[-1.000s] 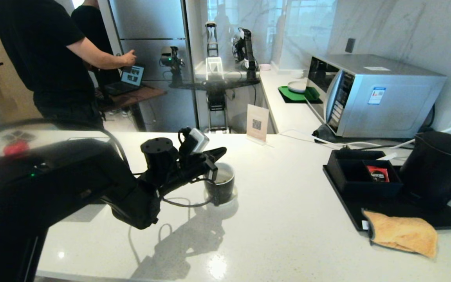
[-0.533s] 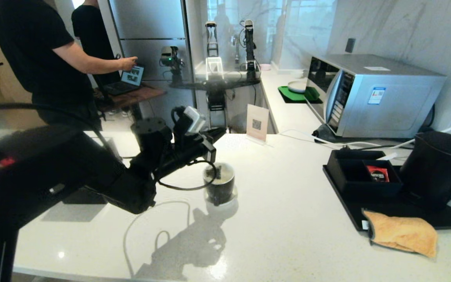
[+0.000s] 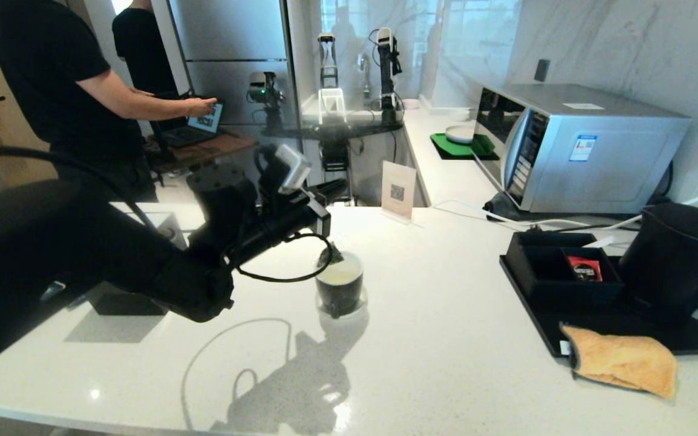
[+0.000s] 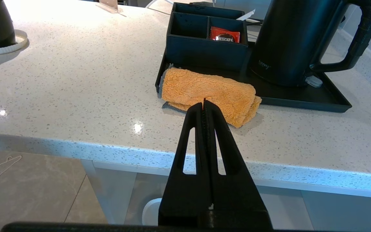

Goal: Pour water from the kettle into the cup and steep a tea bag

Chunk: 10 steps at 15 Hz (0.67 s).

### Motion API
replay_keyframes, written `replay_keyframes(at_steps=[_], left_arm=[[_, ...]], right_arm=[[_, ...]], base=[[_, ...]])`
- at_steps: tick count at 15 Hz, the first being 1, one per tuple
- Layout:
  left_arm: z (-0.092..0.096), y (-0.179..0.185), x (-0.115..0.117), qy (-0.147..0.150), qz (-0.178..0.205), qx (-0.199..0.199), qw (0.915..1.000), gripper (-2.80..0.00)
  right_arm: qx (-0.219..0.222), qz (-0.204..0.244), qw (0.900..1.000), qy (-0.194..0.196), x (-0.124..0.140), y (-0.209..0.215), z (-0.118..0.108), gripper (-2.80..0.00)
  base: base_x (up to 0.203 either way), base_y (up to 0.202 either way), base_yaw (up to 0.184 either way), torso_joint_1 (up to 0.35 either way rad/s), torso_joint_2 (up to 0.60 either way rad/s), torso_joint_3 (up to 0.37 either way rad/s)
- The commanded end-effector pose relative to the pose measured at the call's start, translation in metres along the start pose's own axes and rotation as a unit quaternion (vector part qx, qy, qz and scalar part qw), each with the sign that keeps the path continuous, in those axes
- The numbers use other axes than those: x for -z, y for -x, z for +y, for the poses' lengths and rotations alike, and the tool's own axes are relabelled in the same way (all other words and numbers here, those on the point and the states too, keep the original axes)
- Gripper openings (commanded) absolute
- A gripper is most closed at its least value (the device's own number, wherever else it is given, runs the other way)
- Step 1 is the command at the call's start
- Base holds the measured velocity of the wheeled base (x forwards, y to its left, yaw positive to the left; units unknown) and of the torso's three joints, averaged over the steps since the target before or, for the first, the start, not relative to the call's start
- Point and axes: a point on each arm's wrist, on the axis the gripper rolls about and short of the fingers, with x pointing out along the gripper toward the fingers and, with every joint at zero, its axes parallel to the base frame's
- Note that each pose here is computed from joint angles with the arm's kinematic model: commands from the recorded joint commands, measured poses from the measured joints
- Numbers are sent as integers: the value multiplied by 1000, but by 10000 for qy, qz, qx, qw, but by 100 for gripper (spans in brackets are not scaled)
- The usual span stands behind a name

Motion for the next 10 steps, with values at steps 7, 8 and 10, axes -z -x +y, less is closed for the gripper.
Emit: replay_keyframes(at_steps=[7, 8, 10], left_arm=[[-7, -6, 41, 136, 353, 96, 9992, -280], [-8, -7, 48, 149, 385, 102, 9991, -280], [-10, -8, 61, 189, 481, 120, 9986, -280]], right_arm=[[-2, -2, 10000, 4, 0, 0, 0, -280], [-2, -2, 10000, 4, 0, 0, 0, -280], [-2, -2, 10000, 4, 0, 0, 0, -280]], base=[[0, 0, 0, 0, 0, 0], [0, 0, 0, 0, 0, 0], [0, 0, 0, 0, 0, 0]])
